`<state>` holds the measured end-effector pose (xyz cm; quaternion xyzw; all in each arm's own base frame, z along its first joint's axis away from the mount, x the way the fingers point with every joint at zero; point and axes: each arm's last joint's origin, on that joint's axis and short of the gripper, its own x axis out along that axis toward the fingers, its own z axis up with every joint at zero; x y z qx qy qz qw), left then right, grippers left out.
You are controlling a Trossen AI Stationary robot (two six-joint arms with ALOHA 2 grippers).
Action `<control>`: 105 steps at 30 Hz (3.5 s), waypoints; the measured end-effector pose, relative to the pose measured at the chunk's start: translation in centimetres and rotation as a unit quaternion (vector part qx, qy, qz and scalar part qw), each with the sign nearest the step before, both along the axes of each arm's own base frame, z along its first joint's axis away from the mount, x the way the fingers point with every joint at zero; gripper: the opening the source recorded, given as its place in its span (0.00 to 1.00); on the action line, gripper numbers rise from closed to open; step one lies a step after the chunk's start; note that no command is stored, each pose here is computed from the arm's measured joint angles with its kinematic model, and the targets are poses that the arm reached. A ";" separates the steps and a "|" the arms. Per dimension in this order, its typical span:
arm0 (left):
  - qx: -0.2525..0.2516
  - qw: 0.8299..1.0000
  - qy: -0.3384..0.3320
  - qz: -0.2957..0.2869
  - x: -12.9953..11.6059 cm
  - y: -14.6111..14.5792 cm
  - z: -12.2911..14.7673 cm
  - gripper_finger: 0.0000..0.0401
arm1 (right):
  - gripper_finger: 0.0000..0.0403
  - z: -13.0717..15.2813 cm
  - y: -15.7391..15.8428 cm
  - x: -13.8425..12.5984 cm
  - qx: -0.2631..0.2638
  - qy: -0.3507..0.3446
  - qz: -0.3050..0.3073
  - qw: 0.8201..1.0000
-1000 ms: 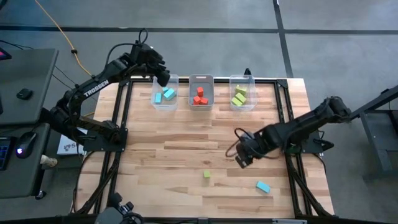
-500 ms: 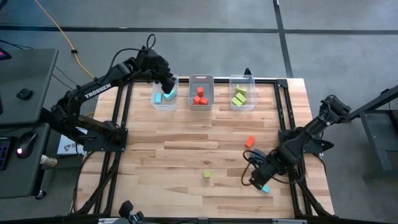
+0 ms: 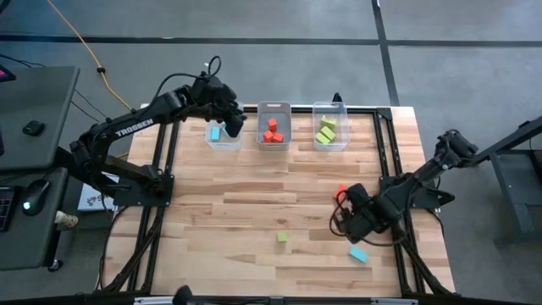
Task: Sort & place blocks by color
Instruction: Put the small orange rectangular block into the gray bin
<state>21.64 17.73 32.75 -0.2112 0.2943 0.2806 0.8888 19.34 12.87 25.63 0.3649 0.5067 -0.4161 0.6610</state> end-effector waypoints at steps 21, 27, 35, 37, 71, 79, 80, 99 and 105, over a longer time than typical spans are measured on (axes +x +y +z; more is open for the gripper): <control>0.022 0.998 0.043 -0.050 0.1 -0.7 -0.4 0.29 | 0.56 -1.0 -6.9 3.7 0.025 -0.001 -0.358 0.933; 0.033 0.996 0.053 -0.063 0.1 -0.8 -0.4 0.29 | 0.56 -2.3 -7.8 4.8 0.020 0.020 -0.384 0.923; 0.040 0.994 0.066 -0.077 0.0 -0.8 -0.6 0.29 | 0.56 -5.3 -8.4 5.9 -0.002 0.074 -0.395 0.916; 0.040 0.994 0.069 -0.079 0.0 -0.9 -0.6 0.29 | 0.56 -6.6 -8.5 5.8 0.013 0.072 -0.399 0.914; 0.030 0.992 0.087 -0.086 -0.3 -1.0 -0.9 0.29 | 0.56 -11.1 -9.2 4.4 0.087 0.058 -0.321 0.941; 0.030 0.992 0.087 -0.084 -0.3 -1.0 -0.9 0.29 | 0.56 -9.9 -9.5 3.9 0.085 0.134 -0.229 0.960; 0.029 0.992 0.086 -0.083 -0.3 -1.0 -0.9 0.29 | 0.56 -9.9 -9.7 3.9 0.084 0.138 -0.209 0.964; 0.019 0.994 0.081 -0.073 -0.3 -1.0 -0.9 0.29 | 0.56 -10.3 -14.1 4.2 0.095 0.145 0.033 0.984; 0.019 0.994 0.081 -0.073 -0.3 -1.0 -0.9 0.29 | 0.56 -10.3 -14.6 4.5 0.104 0.129 0.055 0.985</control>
